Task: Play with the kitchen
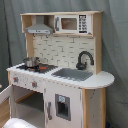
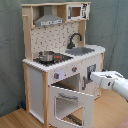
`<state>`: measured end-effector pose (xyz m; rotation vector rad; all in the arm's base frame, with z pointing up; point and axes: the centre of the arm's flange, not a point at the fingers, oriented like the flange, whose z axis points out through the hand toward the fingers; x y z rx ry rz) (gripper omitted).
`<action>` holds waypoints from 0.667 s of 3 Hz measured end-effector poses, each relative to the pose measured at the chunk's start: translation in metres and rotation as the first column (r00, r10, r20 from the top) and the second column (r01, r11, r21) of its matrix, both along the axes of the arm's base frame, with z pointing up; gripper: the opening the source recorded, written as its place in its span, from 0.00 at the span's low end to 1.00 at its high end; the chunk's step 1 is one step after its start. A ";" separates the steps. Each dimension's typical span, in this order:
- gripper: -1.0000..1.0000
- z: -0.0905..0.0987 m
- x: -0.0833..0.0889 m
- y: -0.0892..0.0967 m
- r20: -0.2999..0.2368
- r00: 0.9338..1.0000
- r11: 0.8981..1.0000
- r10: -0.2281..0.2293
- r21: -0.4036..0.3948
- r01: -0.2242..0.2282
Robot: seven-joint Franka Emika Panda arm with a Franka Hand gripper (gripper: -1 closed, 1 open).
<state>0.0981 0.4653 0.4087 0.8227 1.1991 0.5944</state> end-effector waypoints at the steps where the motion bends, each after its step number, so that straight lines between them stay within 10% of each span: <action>1: 1.00 -0.007 0.006 -0.022 -0.012 1.000 1.000 0.013 -0.022 -0.013; 2: 1.00 -0.014 0.014 -0.040 -0.029 0.999 0.999 0.033 -0.037 -0.034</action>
